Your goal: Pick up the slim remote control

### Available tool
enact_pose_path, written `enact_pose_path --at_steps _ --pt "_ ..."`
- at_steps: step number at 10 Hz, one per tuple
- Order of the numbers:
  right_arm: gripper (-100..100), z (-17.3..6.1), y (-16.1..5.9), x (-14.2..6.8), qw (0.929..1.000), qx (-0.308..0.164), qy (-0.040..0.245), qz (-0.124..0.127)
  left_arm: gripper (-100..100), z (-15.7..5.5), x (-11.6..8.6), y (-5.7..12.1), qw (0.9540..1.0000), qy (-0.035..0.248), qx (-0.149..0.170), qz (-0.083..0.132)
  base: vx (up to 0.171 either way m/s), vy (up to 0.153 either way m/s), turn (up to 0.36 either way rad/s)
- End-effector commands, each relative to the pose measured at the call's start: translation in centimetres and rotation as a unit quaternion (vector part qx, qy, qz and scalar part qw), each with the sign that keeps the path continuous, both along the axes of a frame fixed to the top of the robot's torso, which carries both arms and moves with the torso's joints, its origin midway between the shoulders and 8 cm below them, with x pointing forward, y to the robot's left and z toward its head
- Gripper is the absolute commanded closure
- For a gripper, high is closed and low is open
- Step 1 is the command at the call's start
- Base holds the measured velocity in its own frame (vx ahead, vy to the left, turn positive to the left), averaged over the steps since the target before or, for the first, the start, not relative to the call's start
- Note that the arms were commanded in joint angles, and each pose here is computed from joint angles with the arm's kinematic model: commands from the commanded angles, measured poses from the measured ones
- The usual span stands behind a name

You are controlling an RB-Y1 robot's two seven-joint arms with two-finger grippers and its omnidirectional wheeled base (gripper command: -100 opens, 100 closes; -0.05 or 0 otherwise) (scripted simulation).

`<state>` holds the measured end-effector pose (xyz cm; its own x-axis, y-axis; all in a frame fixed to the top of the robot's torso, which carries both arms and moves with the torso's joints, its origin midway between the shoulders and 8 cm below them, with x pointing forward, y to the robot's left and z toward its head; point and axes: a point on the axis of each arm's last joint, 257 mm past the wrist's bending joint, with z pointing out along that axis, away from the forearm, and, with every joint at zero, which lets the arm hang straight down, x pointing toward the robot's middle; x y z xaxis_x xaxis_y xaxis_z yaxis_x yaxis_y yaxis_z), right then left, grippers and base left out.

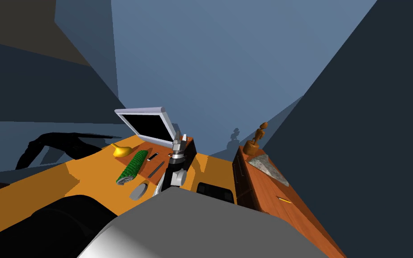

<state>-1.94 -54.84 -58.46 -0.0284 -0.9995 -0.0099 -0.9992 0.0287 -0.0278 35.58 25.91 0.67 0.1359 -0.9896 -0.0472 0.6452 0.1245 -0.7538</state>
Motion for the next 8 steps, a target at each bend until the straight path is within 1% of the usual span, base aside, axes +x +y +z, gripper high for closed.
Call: enact_pose_path --at_steps 1,3,4,8 --pt "-100 -0.58 0.31 0.10 1.0000 -0.002 -0.001 -0.002 0 0.00 0.00 0.00 1.0000 0.000 0.000 0.000 -0.023 -0.057 0.020" --pt "-100 -0.65 0.49 0.07 1.0000 -0.002 -0.001 -0.003 0 0.00 0.00 0.00 1.0000 0.000 0.000 0.000 -0.010 -0.017 0.005" --pt "100 -0.68 0.50 0.07 1.0000 -0.002 -0.001 -0.003 0 0.00 0.00 0.00 1.0000 0.000 0.000 0.000 0.000 0.000 0.000" --pt "100 -0.68 0.51 -0.02 1.0000 -0.002 -0.001 -0.003 0 0.00 0.00 0.00 1.0000 0.000 0.000 0.000 0.000 0.000 0.000"
